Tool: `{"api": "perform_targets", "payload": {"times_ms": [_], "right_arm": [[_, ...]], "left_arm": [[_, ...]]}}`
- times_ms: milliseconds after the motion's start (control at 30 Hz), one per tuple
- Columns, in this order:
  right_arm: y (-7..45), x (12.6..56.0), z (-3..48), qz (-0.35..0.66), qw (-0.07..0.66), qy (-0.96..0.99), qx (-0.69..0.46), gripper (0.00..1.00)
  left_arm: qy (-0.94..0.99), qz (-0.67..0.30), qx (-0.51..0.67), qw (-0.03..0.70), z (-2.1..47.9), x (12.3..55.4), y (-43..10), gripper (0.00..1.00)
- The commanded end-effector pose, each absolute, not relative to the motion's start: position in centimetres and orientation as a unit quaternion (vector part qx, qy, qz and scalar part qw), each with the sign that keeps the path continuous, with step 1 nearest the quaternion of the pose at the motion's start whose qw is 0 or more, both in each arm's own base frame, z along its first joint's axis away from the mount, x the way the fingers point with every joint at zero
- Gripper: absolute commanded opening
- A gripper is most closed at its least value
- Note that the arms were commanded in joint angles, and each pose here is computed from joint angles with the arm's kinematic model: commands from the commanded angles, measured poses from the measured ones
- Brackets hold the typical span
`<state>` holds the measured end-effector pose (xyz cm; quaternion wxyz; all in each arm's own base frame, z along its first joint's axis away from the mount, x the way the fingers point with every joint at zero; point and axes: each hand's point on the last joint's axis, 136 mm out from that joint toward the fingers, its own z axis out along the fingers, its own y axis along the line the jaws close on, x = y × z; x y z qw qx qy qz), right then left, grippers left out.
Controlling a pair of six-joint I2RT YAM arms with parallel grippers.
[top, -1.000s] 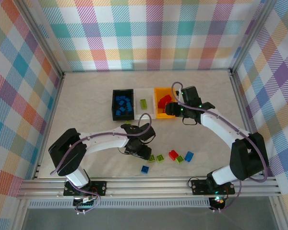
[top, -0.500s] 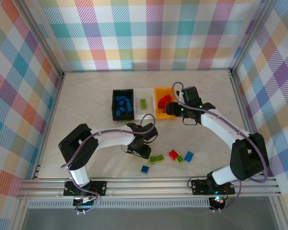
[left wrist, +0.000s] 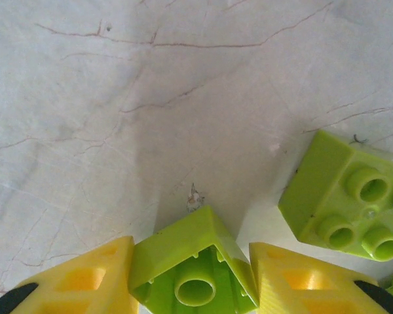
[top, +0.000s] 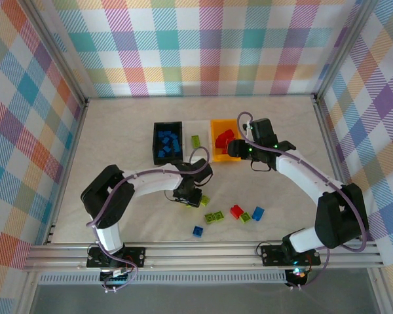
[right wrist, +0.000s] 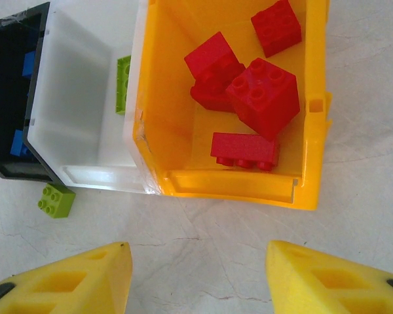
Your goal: Sort the legos into containers by color
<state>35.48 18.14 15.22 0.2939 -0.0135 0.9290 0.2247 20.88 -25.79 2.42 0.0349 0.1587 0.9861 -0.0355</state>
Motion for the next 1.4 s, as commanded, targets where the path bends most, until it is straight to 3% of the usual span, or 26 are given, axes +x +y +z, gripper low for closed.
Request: {"api": "perform_targets", "payload": {"times_ms": [0, 267, 567, 767, 933, 1000, 1167, 1367], "right_arm": [[18.3, 35.6, 15.3, 0.234, 0.297, 0.926, -0.012, 0.57], [18.2, 35.5, 15.5, 0.235, 0.300, 0.924, -0.010, 0.57], [18.2, 34.9, 15.0, 0.243, 0.294, 0.924, -0.005, 0.57], [18.2, 34.6, 14.8, 0.243, 0.289, 0.926, -0.008, 0.57], [18.2, 34.2, 14.8, 0.243, 0.283, 0.928, -0.013, 0.57], [18.1, 34.0, 14.9, 0.243, 0.284, 0.927, -0.014, 0.57], [18.2, 33.2, 15.1, 0.251, 0.274, 0.928, -0.017, 0.58], [20.4, 30.4, 14.1, 0.281, 0.221, 0.932, -0.062, 0.56]], "left_arm": [[0.987, -0.030, 0.151, 0.039, 3.1, 20.5, -24.7, 0.35], [0.985, -0.069, 0.111, 0.114, 9.1, 23.7, -24.7, 0.34], [0.968, -0.096, 0.017, 0.229, 15.1, 36.0, -25.3, 0.33], [0.963, -0.060, -0.046, 0.259, 14.4, 43.0, -24.1, 0.32], [0.964, -0.053, -0.055, 0.255, 13.3, 45.7, -25.1, 0.32], [0.964, -0.054, -0.055, 0.253, 13.0, 46.2, -25.5, 0.38], [0.961, -0.086, -0.053, 0.256, 14.4, 46.3, -26.8, 0.69], [0.946, -0.152, -0.027, 0.285, 19.8, 42.8, -28.8, 0.91]]}}
